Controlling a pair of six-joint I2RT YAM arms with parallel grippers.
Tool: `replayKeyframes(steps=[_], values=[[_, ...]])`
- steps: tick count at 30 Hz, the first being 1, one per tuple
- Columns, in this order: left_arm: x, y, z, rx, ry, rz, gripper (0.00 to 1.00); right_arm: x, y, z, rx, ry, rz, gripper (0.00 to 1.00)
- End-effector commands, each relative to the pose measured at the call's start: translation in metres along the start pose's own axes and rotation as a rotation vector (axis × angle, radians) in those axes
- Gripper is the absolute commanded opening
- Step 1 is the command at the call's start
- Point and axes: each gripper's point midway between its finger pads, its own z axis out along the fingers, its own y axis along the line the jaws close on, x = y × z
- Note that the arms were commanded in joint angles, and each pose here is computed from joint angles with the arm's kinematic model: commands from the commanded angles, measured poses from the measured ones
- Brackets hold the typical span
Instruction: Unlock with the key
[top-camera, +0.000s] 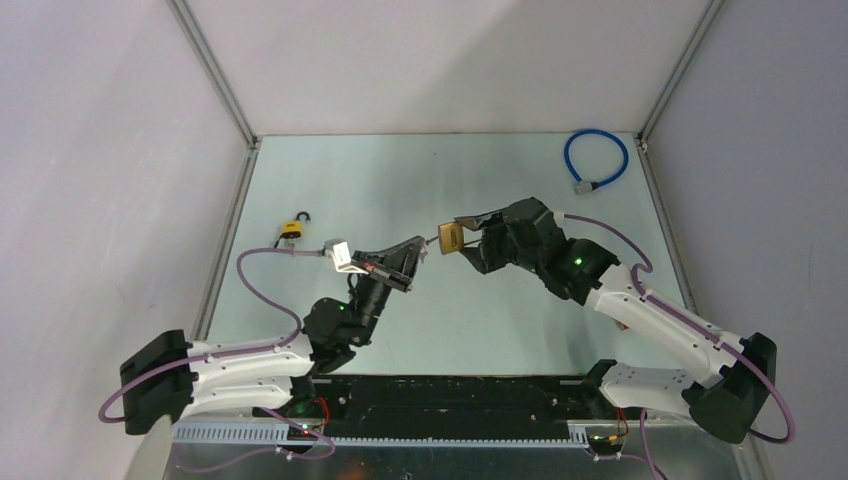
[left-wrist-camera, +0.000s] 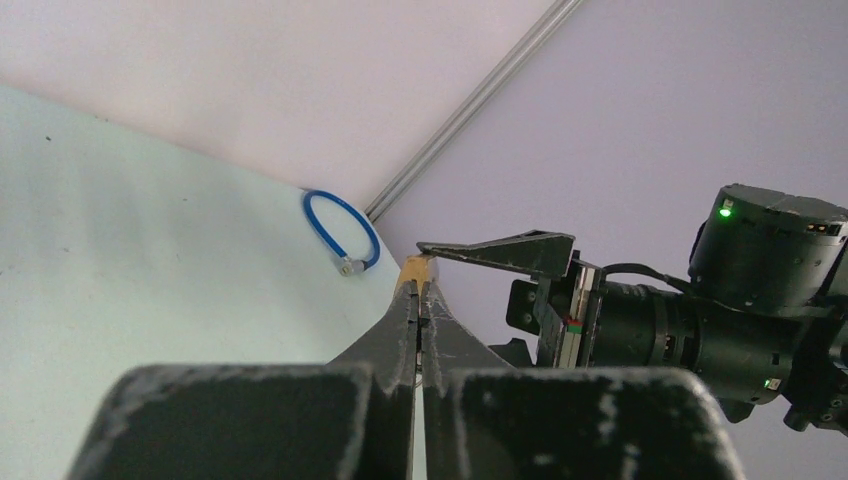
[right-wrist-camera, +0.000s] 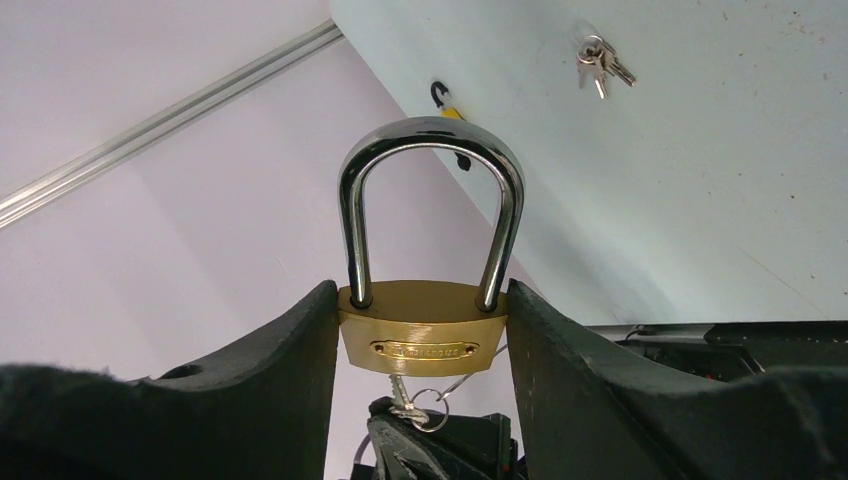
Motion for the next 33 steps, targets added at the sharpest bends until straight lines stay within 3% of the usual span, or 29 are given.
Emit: replayKeyframes(steps=[1,33], values=[[-0.024,-0.013,0.004,0.018,-0.079,-0.021,0.00,0.012,0.039,-0.023,-0.141,0.055,0.029,0.00],[-0.007,-0.018,0.009,0.043,-0.034,-0.010,0.00,0.017,0.047,-0.025,-0.176,0.080,0.005,0.00]])
